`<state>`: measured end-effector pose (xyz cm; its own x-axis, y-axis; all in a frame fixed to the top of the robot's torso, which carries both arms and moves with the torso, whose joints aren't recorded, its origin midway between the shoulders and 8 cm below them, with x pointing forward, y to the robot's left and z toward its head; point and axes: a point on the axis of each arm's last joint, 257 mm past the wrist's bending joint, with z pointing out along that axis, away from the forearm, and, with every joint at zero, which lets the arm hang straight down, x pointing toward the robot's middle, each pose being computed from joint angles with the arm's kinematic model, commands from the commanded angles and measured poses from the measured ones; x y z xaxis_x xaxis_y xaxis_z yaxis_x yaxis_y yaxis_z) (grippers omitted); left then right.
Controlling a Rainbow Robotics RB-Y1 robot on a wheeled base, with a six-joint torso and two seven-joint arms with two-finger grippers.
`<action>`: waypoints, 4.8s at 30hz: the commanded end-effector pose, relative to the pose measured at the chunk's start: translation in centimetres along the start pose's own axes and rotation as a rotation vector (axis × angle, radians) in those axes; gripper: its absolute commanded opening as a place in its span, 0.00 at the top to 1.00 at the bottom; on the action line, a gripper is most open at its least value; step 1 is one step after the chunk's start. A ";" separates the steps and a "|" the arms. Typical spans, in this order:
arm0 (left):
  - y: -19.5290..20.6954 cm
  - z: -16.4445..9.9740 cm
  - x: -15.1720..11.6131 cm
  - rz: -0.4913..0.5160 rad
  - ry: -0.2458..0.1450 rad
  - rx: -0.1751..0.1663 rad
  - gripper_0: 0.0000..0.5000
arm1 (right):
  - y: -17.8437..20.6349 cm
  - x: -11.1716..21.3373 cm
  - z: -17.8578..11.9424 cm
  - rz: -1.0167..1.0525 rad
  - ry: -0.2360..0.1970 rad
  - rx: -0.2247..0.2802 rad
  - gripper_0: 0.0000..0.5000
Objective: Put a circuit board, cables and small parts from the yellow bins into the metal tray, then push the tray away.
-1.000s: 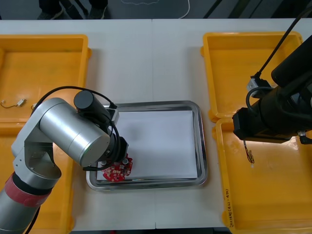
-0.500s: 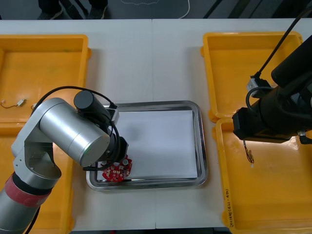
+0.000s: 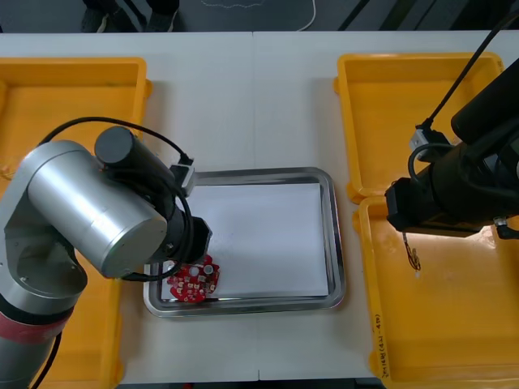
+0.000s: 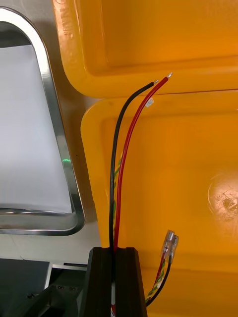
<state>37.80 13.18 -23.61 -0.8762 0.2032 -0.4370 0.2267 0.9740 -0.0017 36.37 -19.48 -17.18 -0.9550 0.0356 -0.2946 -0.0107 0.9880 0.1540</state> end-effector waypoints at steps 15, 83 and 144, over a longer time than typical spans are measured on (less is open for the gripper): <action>5.8 -10.0 -8.0 0.102 -0.263 -0.032 0.00 | 3.3 -0.7 -1.6 -0.083 -0.020 -0.066 1.00; 36.3 -10.4 -13.3 0.063 -0.082 -0.183 0.00 | 17.5 1.5 8.4 -1.430 0.013 -0.020 1.00; 37.8 1.5 -9.6 0.071 0.000 -0.167 0.12 | 18.4 5.2 13.8 -1.548 0.057 -0.016 0.00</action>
<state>54.32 46.26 -23.66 -0.8778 0.2596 -0.4026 0.2244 0.9653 0.1333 35.25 -0.71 -30.68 -0.0896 -0.9893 -0.1148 -0.9722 0.1119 -0.2058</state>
